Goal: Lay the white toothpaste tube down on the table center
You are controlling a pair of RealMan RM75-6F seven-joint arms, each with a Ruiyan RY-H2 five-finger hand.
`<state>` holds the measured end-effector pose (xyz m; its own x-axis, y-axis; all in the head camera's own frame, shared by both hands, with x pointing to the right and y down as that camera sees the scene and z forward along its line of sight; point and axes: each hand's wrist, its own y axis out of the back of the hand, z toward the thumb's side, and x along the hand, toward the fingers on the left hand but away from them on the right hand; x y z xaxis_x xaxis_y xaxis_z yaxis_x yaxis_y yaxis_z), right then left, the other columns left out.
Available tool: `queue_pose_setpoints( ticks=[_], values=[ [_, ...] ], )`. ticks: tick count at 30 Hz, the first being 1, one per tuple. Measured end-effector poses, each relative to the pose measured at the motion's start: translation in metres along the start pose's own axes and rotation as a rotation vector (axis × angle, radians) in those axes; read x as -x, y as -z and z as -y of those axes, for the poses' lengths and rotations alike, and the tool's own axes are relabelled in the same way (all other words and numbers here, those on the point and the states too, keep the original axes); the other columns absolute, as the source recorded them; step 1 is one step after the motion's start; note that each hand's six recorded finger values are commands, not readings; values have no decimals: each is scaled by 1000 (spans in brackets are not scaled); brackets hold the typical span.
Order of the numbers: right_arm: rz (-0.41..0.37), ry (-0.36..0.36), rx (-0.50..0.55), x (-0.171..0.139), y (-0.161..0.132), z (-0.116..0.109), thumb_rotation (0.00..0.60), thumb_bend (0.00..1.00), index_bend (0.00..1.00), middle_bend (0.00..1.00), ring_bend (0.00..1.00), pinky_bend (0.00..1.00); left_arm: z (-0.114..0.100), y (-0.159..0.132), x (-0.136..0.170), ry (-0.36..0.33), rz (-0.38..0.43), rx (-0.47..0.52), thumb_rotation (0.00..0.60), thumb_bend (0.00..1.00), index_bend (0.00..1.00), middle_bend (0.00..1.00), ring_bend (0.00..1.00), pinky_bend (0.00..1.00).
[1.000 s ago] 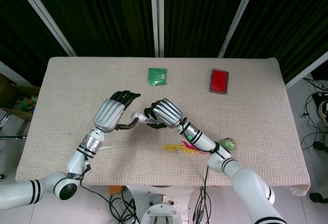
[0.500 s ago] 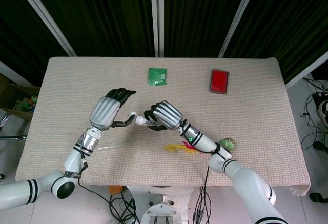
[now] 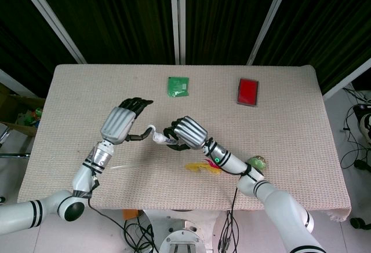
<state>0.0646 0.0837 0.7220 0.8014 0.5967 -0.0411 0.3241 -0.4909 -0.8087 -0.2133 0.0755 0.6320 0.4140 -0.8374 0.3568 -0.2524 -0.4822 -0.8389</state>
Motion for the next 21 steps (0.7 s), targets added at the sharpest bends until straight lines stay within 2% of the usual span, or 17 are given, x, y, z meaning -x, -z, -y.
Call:
queue_pose_setpoints(
  ticks=[15, 21],
  values=[
    [-13, 14, -1, -5, -2, -2, 600, 912, 983, 778, 640, 779, 7, -1, -1, 42, -2, 36, 382, 346, 135, 182, 128, 185],
    [2, 6, -24, -6, 4, -4, 600, 912, 983, 778, 640, 779, -1, 1, 2, 18, -6, 43, 386, 345, 135, 182, 128, 186]
  ],
)
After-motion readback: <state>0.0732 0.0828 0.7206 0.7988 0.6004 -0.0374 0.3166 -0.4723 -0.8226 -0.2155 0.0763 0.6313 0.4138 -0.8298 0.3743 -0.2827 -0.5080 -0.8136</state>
